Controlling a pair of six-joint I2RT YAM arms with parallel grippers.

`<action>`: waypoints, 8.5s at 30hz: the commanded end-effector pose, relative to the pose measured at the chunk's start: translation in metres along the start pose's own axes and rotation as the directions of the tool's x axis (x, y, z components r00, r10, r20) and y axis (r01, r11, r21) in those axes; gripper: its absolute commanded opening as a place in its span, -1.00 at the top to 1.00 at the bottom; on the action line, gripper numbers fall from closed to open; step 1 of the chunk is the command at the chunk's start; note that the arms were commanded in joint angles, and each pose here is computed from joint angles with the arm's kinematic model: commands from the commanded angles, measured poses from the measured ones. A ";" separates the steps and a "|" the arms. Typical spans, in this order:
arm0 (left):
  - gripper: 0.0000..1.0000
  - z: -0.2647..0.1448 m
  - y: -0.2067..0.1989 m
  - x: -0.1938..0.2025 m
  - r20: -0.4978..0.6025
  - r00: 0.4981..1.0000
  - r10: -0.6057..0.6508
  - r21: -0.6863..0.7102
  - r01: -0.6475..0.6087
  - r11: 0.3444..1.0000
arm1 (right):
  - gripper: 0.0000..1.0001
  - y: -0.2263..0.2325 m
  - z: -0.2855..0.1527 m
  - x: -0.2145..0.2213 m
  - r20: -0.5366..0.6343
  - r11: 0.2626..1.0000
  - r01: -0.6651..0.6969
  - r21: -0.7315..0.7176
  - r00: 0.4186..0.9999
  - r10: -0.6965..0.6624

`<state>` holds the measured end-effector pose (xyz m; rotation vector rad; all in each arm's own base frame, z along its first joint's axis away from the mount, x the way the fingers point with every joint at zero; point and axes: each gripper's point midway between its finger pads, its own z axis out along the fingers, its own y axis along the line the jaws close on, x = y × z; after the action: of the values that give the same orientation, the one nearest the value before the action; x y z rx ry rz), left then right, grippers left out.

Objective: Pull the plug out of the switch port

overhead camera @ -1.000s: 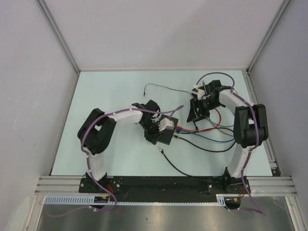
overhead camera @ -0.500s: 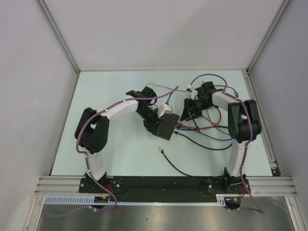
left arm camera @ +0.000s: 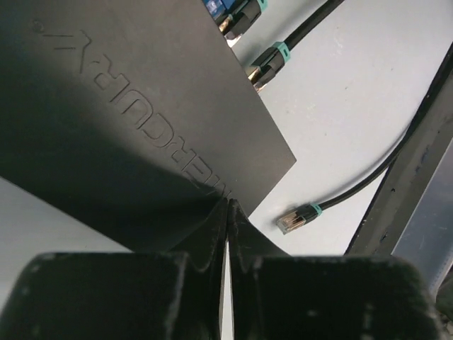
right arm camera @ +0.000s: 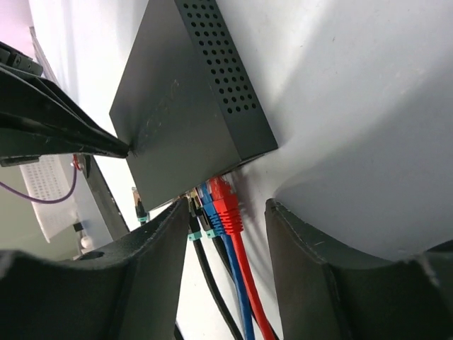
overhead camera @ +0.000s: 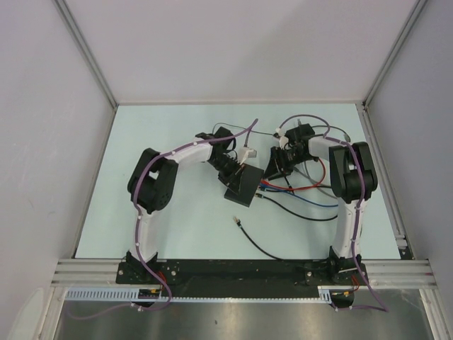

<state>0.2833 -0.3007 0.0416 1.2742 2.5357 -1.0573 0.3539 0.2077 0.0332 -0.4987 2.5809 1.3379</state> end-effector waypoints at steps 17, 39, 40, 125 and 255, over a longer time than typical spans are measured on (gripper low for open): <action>0.94 0.005 0.038 0.014 -0.045 0.999 -0.023 -0.148 0.016 0.989 | 0.21 -0.024 0.020 0.013 -0.047 1.000 -0.019 0.014 0.999 0.020; 0.95 0.007 0.041 0.013 -0.050 0.999 -0.014 -0.150 0.007 0.989 | 0.33 -0.027 0.025 0.021 -0.069 0.999 -0.040 -0.006 0.997 0.040; 0.95 0.008 0.041 0.013 -0.050 0.999 -0.015 -0.148 0.007 0.989 | 0.36 -0.028 0.025 0.021 -0.068 0.999 -0.042 -0.002 0.997 0.042; 0.95 0.005 0.045 0.002 -0.048 0.998 0.031 -0.167 -0.038 0.985 | 0.20 -0.076 -0.165 -0.134 0.174 0.932 0.196 0.304 0.951 -0.257; 0.65 0.003 0.023 0.035 -0.140 0.980 0.138 -0.148 -0.159 0.976 | 0.88 -0.051 0.011 0.032 -0.202 0.997 -0.013 0.071 0.979 0.027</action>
<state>0.2929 -0.2904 0.0416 1.4250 2.4161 -0.8538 0.3360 0.2186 0.0189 -0.5776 2.6764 1.5299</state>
